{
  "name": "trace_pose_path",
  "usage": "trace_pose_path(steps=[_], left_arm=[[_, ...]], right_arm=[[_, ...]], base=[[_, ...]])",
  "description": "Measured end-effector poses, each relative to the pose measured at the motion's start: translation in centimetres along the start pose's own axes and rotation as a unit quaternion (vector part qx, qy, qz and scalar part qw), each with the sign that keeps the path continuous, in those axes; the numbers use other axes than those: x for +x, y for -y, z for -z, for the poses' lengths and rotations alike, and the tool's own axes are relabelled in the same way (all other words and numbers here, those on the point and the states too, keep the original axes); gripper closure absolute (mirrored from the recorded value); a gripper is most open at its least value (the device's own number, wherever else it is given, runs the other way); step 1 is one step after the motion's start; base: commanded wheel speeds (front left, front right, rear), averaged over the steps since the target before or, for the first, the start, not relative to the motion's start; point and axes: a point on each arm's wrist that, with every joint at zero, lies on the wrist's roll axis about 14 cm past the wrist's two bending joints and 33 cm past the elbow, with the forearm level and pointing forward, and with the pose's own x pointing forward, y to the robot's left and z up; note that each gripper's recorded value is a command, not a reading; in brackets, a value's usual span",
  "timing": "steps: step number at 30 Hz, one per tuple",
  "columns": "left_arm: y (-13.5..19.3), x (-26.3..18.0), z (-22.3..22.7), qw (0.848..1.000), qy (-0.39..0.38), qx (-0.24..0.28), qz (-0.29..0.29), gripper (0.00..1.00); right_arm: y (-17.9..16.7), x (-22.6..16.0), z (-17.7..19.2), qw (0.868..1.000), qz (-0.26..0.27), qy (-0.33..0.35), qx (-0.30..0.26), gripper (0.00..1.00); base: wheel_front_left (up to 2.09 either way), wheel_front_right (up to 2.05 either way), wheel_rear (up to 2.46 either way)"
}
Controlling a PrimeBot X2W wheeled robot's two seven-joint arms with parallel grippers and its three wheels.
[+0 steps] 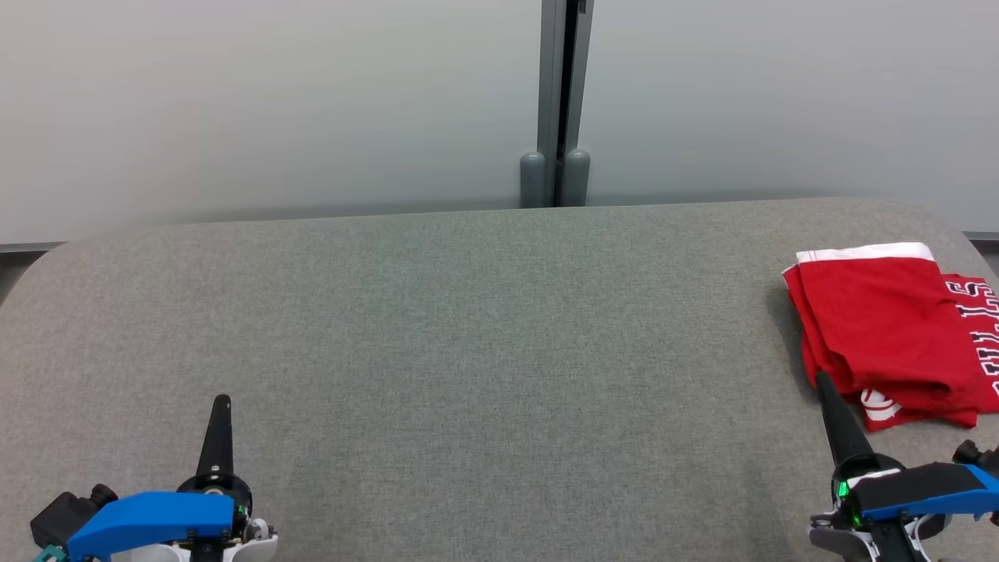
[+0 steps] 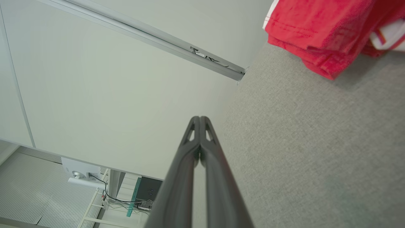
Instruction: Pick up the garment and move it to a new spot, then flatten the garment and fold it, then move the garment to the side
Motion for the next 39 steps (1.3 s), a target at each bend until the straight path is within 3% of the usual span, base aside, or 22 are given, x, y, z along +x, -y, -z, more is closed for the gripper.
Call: trace_pose_path(steps=[39], left_arm=[[1.7, 1.0, -0.8, 0.99, -0.001, -0.138, 0.028, 1.0]], right_arm=[[-0.7, 0.6, -0.6, 0.987, -0.02, 0.013, 0.159, 1.0]], base=[[0.0, 0.0, 0.0]])
